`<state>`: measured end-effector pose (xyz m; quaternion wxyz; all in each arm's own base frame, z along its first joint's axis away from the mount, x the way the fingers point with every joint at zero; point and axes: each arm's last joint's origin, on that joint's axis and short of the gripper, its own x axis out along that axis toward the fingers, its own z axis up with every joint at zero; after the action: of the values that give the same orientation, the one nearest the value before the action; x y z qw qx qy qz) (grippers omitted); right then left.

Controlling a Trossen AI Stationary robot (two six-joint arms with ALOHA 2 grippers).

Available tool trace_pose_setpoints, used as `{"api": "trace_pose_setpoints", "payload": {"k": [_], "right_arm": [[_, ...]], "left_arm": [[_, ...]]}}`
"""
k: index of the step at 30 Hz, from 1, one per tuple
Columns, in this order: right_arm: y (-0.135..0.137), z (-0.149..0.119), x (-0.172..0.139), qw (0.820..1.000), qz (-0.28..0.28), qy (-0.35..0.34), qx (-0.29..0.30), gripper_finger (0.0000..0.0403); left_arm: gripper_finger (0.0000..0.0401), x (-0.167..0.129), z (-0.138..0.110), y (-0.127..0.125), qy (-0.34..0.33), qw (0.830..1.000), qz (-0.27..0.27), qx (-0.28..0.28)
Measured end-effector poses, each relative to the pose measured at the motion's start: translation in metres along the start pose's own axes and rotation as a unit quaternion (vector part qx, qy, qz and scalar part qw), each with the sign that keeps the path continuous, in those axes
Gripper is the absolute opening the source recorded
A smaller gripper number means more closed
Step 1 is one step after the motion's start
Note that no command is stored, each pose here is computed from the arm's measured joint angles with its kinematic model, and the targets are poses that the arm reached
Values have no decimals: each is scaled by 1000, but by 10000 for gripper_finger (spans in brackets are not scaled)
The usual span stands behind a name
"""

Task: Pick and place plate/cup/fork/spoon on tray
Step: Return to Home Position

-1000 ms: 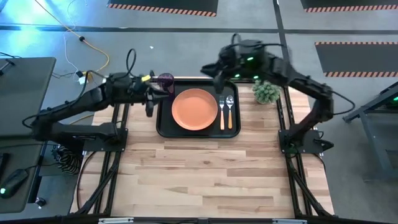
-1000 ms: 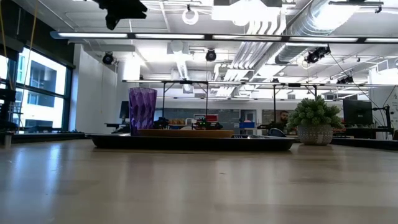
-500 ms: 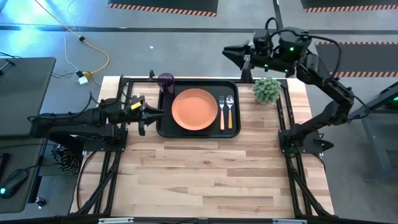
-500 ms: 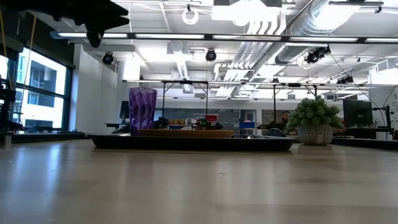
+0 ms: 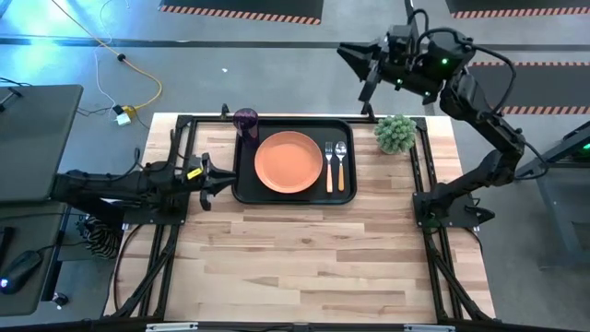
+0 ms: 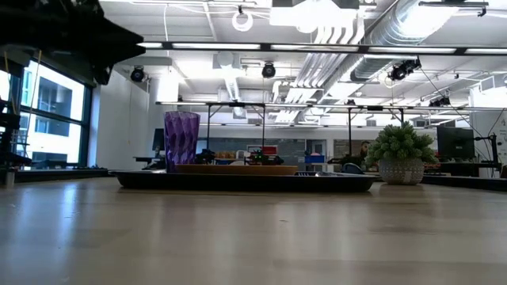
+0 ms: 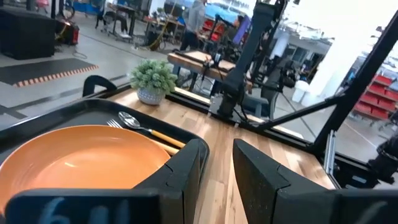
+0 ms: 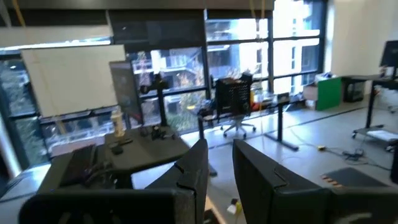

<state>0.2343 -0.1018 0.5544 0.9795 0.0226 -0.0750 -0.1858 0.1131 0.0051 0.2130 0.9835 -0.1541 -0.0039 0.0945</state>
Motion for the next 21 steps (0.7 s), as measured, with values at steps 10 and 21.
{"api": "trace_pose_setpoints", "payload": {"k": [10, 21], "right_arm": [[-18, 4, -1, 999, -32, -18, 5, 67], [-12, 6, -8, 999, 41, -7, 9, 67]], "left_arm": [[87, -11, -23, 10, -23, 1000, -10, -10], [87, -13, -43, 16, -10, 1000, -8, -15]]}}
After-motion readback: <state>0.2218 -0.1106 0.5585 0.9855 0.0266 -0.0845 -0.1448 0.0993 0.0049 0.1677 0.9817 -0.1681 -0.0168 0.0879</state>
